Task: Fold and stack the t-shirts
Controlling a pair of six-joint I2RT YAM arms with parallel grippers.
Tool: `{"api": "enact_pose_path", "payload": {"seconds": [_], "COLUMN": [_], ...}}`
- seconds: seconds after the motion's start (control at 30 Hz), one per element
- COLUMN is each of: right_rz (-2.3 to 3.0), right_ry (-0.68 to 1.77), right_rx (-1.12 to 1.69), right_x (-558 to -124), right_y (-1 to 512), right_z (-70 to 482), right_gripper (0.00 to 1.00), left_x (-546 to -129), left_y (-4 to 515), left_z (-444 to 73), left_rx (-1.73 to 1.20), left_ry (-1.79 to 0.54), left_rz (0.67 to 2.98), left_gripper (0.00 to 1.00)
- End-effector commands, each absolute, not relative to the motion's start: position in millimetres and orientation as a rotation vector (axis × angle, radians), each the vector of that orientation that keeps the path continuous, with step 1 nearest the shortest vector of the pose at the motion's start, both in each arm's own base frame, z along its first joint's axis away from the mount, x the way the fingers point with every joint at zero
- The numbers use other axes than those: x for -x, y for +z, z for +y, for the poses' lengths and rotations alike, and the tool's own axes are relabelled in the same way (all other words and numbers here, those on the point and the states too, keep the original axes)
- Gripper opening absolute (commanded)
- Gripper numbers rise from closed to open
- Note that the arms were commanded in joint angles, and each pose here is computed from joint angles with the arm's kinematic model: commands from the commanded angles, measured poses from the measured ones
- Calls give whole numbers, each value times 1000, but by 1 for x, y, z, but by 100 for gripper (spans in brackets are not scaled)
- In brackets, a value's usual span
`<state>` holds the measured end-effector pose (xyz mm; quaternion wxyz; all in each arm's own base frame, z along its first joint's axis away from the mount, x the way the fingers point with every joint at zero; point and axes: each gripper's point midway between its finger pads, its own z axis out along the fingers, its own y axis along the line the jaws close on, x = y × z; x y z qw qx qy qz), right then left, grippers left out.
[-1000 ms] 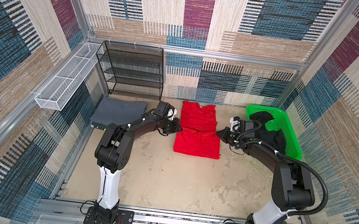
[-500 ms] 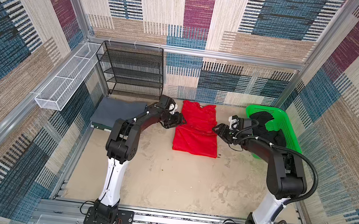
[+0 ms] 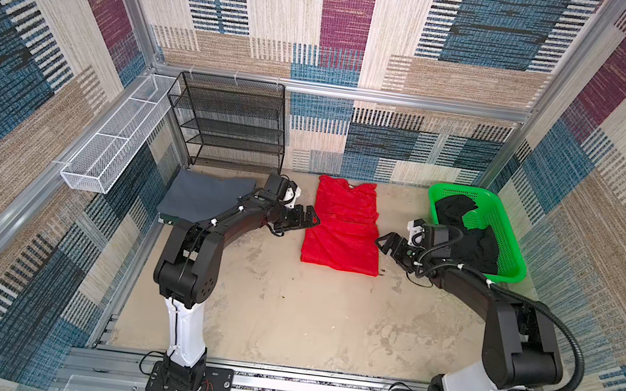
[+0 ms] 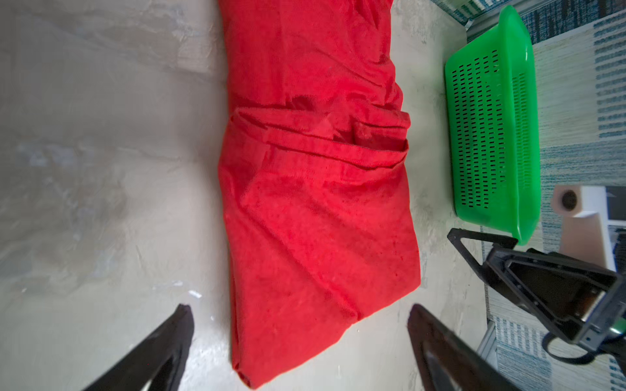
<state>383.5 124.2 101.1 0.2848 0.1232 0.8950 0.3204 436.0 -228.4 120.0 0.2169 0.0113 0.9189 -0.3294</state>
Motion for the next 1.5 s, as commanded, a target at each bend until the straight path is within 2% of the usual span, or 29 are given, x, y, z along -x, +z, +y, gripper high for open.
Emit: {"api": "enact_pose_path", "payload": {"seconds": [0.0,0.2,0.57,1.0,1.23,1.47], "right_rz": [2349,2336,2396,2387,2381,2392], "right_ry": [877,960,1046,1167,1206,1220], "right_rx": [-348,-365,-460,-483,-506,-545], "right_x": [-369,-340,-326,-322,-313,-309], "right_y": [106,104,71,61,55,43], "right_z": [122,126,132,143,144,144], "right_gripper": [98,98,99,99,100,92], "left_x": [-427,-393,-373,-363,-364,-365], "left_y": [126,110,94,74,62,52], "left_z": [-223,-220,-222,-220,-222,-230], "left_rx": [-35,23,73,92,109,124], "left_ry": [-911,-1001,-1100,-1076,-1081,-1110], "left_rz": [2486,2475,2454,2512,2539,2557], "left_gripper": [99,98,99,97,92,87]}}
